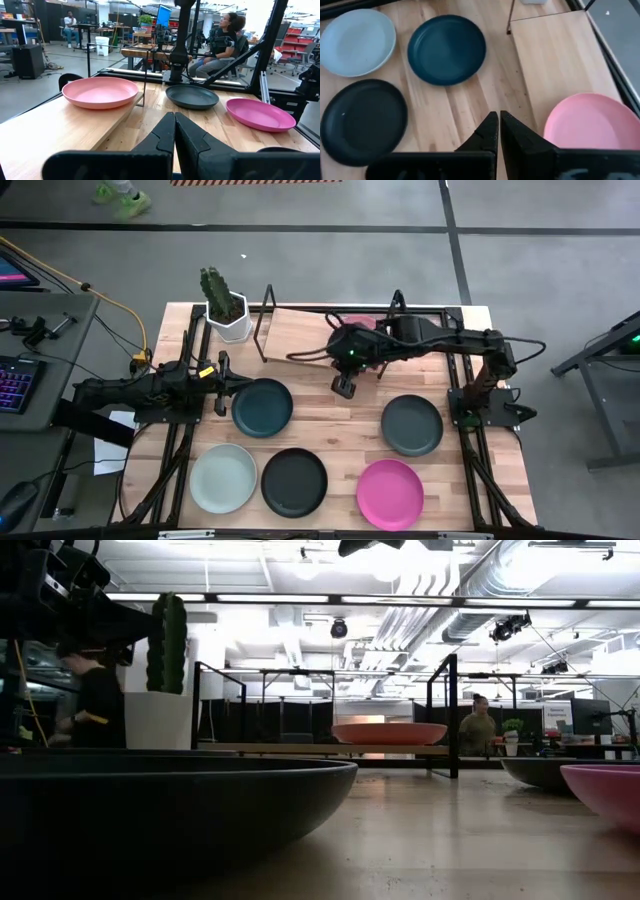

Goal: Place and stack plates onto a shelf
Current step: Put the left dark green plate on the shelf

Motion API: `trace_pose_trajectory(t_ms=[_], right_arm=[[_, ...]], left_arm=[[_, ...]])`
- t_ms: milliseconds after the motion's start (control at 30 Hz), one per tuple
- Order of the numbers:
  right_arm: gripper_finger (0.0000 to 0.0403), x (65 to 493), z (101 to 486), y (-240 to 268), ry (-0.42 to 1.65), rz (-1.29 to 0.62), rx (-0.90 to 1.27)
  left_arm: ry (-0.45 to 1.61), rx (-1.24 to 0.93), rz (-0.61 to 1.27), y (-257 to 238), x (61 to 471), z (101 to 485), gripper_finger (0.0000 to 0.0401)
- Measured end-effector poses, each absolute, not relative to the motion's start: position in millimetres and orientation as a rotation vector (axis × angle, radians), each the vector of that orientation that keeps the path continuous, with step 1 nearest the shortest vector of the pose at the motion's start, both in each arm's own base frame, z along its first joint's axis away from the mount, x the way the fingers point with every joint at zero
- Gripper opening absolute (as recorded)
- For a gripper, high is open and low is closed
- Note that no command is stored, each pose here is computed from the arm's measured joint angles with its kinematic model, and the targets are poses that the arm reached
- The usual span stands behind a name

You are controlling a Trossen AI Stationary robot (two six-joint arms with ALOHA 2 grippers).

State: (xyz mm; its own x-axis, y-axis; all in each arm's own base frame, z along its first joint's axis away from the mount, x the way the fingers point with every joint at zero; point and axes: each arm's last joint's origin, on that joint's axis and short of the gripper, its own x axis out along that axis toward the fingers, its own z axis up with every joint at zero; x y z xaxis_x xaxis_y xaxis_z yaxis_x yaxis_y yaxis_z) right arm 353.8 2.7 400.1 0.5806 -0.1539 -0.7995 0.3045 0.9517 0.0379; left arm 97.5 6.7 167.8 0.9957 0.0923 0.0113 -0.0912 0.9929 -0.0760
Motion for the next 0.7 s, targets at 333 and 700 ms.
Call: trace_pose_trajectory(t_ms=[333, 700], right_arm=[[0.0000, 342.9, 394.6, 9.5, 0.997, -0.312, 0.155], [0.0000, 227.7, 342.0, 19.5, 0.575, -0.329, 0.556]], left_arm=[[-0.014, -0.076, 0.093, 6.7, 97.5, 167.7, 0.0000], [-0.015, -0.076, 0.092, 6.7, 97.5, 167.8, 0.0000]])
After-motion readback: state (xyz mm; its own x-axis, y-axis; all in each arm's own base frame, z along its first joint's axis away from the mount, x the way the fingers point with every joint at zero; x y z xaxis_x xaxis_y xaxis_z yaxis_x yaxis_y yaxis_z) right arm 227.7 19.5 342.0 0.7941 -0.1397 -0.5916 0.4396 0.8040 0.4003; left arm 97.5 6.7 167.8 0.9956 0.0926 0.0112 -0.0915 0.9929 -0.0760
